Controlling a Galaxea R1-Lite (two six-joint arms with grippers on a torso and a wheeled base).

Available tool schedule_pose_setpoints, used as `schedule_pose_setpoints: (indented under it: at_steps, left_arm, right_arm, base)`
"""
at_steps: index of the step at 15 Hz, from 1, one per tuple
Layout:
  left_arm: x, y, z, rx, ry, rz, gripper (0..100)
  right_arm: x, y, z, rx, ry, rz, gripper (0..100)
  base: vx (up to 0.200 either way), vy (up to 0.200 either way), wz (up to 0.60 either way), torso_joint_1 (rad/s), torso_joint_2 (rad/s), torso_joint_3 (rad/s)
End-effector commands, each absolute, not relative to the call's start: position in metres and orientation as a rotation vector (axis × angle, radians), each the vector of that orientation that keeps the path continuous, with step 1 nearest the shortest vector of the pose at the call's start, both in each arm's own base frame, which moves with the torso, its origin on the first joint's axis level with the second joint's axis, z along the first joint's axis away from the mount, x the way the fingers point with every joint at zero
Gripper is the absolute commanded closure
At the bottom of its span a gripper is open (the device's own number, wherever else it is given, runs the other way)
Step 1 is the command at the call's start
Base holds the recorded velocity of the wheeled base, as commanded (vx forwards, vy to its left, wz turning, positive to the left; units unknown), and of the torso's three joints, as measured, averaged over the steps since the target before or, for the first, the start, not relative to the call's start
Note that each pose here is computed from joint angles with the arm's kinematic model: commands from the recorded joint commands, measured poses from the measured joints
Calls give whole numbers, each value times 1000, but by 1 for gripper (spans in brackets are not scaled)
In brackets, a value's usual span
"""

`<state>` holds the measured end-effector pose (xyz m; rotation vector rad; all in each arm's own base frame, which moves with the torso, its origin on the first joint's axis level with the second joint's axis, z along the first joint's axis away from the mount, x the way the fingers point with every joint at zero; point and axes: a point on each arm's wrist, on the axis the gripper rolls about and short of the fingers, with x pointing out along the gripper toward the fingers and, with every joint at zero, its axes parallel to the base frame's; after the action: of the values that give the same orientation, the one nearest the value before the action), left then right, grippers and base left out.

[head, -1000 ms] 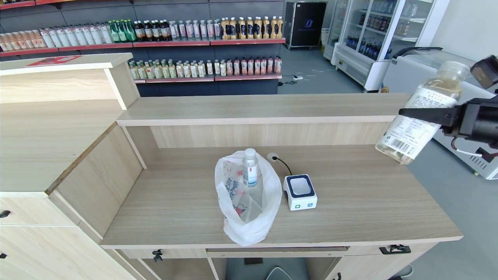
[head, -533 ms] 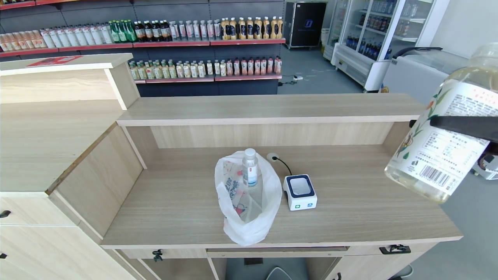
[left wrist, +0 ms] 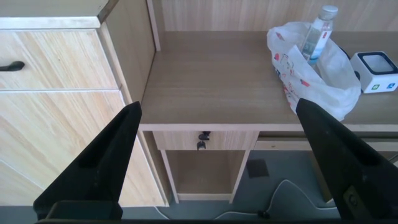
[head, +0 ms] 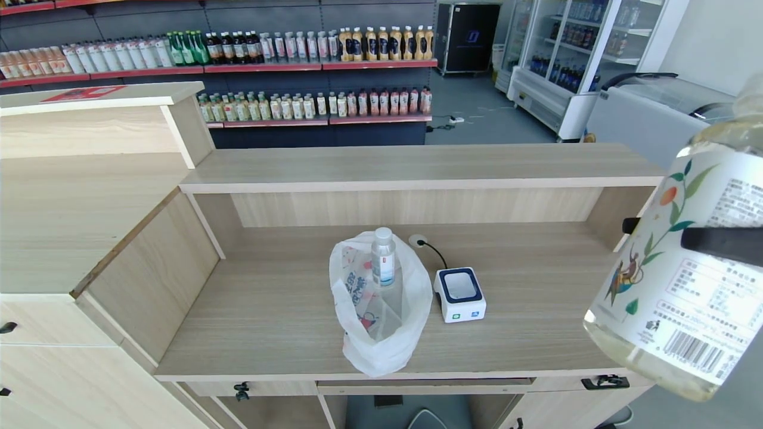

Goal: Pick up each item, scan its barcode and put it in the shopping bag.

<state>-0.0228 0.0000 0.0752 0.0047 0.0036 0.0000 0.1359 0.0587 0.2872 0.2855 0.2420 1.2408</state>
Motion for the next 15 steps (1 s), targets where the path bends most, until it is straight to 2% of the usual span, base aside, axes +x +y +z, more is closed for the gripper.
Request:
schedule_pose_setpoints:
  at_steps: [1,15]
  left_arm:
    - [-23,0,75,5,3,0,0]
    - [-23,0,75,5,3,0,0]
  right_arm:
    - [121,60,288,282,249,1278,100]
    - [133,65,274,310,354,1270,100]
  base:
    - [0,0,0,0,0,0]
    - [0,0,0,0,0,0]
